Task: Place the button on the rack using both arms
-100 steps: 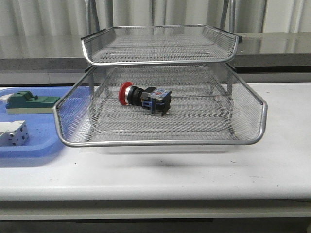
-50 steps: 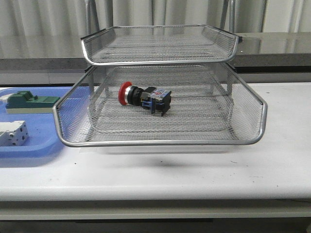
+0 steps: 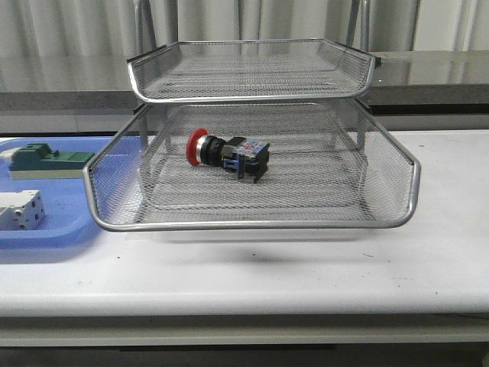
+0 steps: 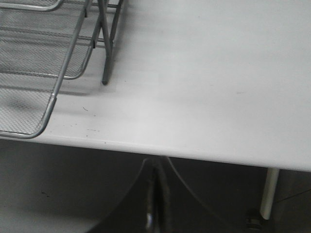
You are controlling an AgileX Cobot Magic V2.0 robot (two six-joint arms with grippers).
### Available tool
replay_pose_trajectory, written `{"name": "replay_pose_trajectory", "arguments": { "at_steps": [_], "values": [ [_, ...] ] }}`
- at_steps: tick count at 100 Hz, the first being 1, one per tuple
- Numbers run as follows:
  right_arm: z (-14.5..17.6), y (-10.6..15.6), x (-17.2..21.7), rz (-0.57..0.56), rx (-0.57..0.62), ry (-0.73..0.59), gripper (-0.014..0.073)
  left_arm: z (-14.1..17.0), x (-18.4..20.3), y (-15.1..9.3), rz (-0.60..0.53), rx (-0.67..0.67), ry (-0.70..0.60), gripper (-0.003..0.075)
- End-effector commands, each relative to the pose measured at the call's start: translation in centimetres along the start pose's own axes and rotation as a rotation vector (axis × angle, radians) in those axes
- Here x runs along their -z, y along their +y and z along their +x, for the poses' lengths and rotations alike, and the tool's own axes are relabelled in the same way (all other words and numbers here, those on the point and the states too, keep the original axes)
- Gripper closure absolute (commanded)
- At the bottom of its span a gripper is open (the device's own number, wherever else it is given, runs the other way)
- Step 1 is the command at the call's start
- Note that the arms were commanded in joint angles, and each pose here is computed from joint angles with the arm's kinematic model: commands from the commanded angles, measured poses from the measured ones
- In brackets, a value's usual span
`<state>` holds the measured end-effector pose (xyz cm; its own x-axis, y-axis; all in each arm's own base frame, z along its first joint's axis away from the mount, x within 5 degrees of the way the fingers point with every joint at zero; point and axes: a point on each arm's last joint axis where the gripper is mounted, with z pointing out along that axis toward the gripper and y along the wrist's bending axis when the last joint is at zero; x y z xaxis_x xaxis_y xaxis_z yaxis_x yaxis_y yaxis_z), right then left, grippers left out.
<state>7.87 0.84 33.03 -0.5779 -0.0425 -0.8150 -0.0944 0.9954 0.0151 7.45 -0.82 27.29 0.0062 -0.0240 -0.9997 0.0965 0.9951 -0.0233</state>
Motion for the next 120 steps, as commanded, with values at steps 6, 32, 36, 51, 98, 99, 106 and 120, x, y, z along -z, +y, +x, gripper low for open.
{"name": "replay_pose_trajectory", "arguments": {
  "at_steps": [6, 32, 36, 51, 98, 99, 106, 120],
  "values": [
    [-2.0, 0.5, 0.1, -0.06, -0.051, -0.111, 0.0663, -1.4, 0.1, 0.4, -0.045, 0.022, -0.079, 0.0741],
    [-2.7, 1.9, -4.5, -0.195, -0.123, 0.092, 0.0663, -1.4, 0.1, 0.4, -0.045, 0.022, -0.079, 0.0741],
    [-2.8, 2.2, -5.3, -0.215, -0.124, 0.125, 0.0663, -1.4, 0.1, 0.4, -0.045, 0.022, -0.079, 0.0741],
    [-2.9, 3.0, -8.2, -0.299, -0.127, 0.231, 0.0661, -1.4, 0.1, 0.4, -0.045, 0.022, -0.079, 0.0741],
    [-1.4, 8.1, -13.7, -0.484, 0.008, 0.42, 0.0661, -1.4, 0.1, 0.4, -0.045, 0.022, -0.079, 0.0741],
    [-1.4, 8.2, -13.8, -0.485, 0.011, 0.416, 0.0661, -1.4, 0.1, 0.4, -0.045, 0.022, -0.079, 0.0741],
    [-1.1, 9.5, -14.3, -0.508, 0.046, 0.418, 0.0661, -1.4, 0.1, 0.4, -0.045, 0.022, -0.079, 0.0741],
    [-0.3, 11.8, -15.3, -0.542, 0.106, 0.421, 0.0661, -1.4, 0.1, 0.4, -0.045, 0.022, -0.079, 0.0741]
  ]
}}
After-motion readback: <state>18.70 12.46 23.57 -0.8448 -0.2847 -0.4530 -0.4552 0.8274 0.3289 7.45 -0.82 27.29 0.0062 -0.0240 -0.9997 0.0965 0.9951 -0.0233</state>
